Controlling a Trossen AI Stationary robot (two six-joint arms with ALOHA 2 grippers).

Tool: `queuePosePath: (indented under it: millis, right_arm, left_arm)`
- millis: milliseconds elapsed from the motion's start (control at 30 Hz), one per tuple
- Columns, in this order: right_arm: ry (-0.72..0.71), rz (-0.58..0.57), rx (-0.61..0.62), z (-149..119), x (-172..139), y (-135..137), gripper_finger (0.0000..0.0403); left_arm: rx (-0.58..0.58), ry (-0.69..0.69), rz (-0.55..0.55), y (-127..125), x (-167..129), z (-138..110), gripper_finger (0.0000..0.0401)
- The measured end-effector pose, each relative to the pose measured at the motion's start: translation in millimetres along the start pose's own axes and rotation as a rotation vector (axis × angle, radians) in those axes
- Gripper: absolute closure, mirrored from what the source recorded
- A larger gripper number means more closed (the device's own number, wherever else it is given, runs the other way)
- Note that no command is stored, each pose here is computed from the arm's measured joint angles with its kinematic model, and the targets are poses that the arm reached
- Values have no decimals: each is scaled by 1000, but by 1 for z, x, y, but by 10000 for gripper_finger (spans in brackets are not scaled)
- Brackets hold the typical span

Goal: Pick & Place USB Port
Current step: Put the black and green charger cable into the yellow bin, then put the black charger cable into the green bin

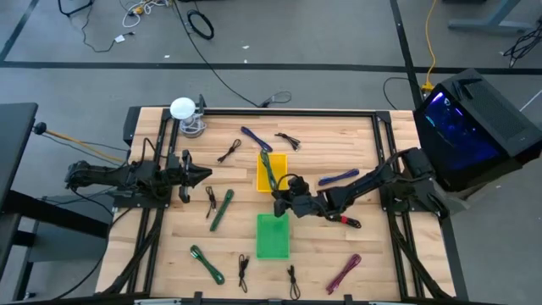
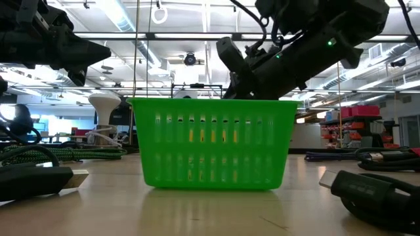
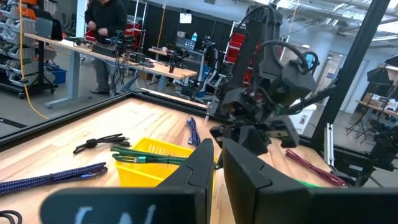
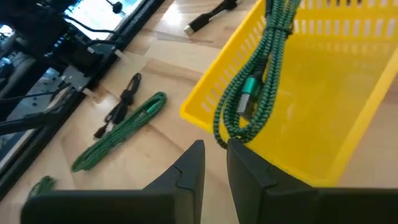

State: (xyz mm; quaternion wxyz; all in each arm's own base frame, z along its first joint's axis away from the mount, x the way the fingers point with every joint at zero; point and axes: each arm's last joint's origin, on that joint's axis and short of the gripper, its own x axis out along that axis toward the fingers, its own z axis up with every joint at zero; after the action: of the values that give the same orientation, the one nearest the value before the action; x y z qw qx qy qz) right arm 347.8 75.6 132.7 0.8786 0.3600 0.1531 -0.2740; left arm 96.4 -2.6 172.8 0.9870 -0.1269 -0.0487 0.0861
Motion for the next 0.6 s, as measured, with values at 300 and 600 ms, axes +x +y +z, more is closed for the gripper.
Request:
queuePosePath:
  millis: [300, 600]
  right_arm:
    - [-33, -9, -28, 7, 4, -2, 332]
    - [19, 25, -33, 5, 4, -1, 332]
  left_arm:
    - [0, 0, 0, 0, 0, 0, 362]
    - [0, 0, 0, 0, 0, 0, 362]
